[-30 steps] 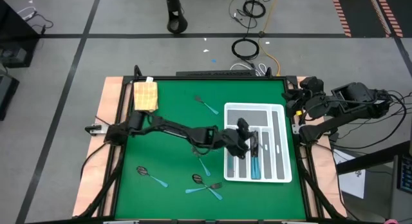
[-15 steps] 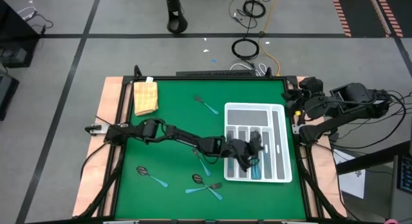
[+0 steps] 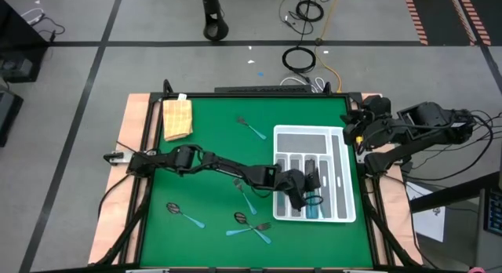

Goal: Sort silverware
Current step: Put the top left blue spoon into the tray

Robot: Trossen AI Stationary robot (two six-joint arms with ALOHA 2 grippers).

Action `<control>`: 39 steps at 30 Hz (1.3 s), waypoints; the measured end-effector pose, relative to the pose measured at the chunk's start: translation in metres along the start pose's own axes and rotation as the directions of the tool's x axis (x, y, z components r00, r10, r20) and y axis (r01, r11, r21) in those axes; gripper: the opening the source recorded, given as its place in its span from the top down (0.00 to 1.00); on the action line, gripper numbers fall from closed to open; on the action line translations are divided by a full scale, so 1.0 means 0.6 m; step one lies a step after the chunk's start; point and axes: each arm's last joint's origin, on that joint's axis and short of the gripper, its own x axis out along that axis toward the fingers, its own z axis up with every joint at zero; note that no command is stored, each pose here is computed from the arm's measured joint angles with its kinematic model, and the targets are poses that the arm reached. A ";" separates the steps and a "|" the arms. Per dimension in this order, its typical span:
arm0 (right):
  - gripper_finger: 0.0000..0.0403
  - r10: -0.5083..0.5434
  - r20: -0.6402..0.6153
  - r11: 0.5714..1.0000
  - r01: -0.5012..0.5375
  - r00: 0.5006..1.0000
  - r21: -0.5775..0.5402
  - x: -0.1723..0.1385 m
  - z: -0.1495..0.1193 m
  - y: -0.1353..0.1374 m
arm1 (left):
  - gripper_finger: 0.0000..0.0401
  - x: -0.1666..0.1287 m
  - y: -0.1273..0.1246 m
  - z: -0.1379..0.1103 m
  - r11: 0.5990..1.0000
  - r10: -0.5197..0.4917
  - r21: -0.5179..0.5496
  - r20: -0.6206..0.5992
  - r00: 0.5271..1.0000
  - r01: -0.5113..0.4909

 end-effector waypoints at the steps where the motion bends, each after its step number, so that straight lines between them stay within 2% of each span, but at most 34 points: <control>1: 0.69 -0.001 -0.001 1.000 0.001 1.000 -0.001 0.000 0.000 0.001 | 1.00 -0.003 0.009 -0.002 1.000 -0.027 0.013 -0.014 1.000 0.027; 5: 0.69 -0.001 -0.001 1.000 0.001 1.000 -0.004 0.000 0.000 0.001 | 1.00 -0.015 0.054 -0.018 0.999 -0.006 0.032 -0.019 1.000 0.007; 8: 0.69 0.000 -0.002 1.000 0.000 1.000 -0.006 0.000 0.000 0.000 | 1.00 -0.016 0.062 -0.032 0.998 -0.008 0.061 0.031 0.999 0.006; 12: 0.69 0.002 -0.004 1.000 -0.002 1.000 -0.018 0.000 0.000 0.000 | 1.00 -0.008 0.047 -0.039 0.995 -0.061 0.084 0.115 0.991 0.052; 15: 0.69 0.001 -0.003 1.000 -0.001 1.000 -0.024 0.000 0.000 0.001 | 1.00 0.004 0.027 -0.038 0.988 -0.100 0.128 0.095 0.990 0.088; 18: 0.69 -0.001 0.002 1.000 0.001 1.000 -0.026 0.000 0.000 0.000 | 1.00 0.012 0.015 -0.042 0.987 -0.112 0.122 0.089 0.990 0.100; 24: 0.69 -0.002 0.003 1.000 0.002 1.000 -0.030 0.000 0.000 0.000 | 1.00 0.010 0.027 -0.043 0.991 -0.091 0.106 0.045 0.995 0.085; 26: 0.69 -0.002 0.003 1.000 0.002 1.000 -0.031 0.000 0.000 0.000 | 1.00 0.007 0.041 -0.044 0.996 -0.064 0.068 0.061 0.996 0.060; 30: 0.69 -0.002 0.003 0.999 0.003 1.000 -0.036 0.000 0.000 0.000 | 1.00 0.004 0.054 -0.046 0.998 -0.025 0.060 0.105 0.994 0.019; 34: 0.69 -0.003 0.004 0.999 0.003 1.000 -0.049 0.000 0.000 0.000 | 1.00 0.022 0.024 -0.050 0.995 -0.078 0.069 0.106 0.991 0.071; 39: 0.69 -0.003 0.005 0.999 0.003 1.000 -0.050 0.000 0.000 0.000 | 1.00 0.045 -0.003 -0.049 0.995 -0.068 0.080 0.103 0.992 0.060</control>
